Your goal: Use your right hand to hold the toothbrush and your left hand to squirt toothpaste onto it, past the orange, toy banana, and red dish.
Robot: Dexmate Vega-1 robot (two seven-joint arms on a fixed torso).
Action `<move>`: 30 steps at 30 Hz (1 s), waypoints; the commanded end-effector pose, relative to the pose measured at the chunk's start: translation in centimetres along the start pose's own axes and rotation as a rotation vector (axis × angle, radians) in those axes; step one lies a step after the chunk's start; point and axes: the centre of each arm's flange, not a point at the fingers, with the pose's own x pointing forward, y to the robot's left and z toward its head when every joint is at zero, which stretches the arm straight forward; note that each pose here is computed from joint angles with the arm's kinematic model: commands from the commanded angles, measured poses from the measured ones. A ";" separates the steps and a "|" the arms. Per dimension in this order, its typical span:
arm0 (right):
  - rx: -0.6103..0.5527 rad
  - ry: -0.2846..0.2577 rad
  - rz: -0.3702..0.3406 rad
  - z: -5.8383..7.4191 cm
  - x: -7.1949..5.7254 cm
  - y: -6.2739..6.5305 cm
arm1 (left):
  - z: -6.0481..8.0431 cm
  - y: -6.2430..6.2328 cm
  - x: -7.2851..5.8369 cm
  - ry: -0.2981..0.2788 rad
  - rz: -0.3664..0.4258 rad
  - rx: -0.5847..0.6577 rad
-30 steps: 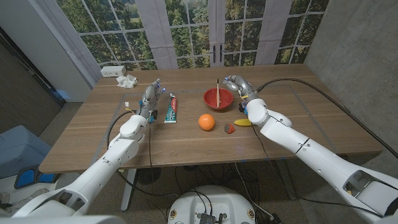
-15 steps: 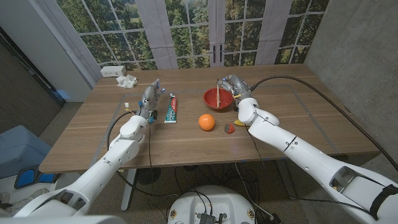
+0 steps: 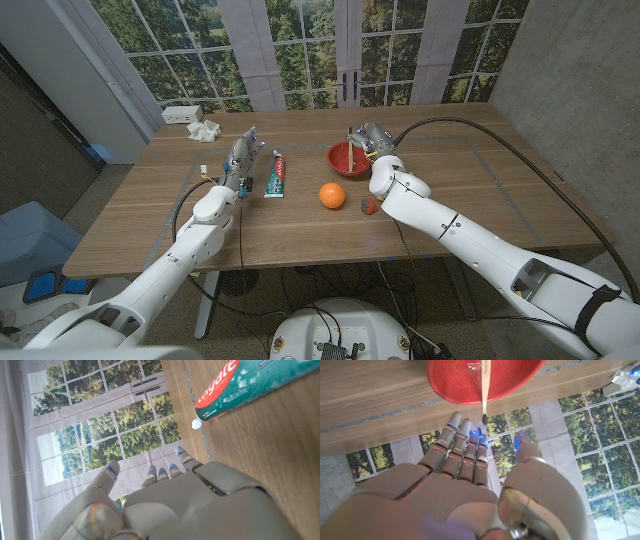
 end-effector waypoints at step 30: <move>-0.230 0.148 -0.031 1.5 1.9 3.9 | -0.1 0.6 -0.2 -0.005 0.011 0.004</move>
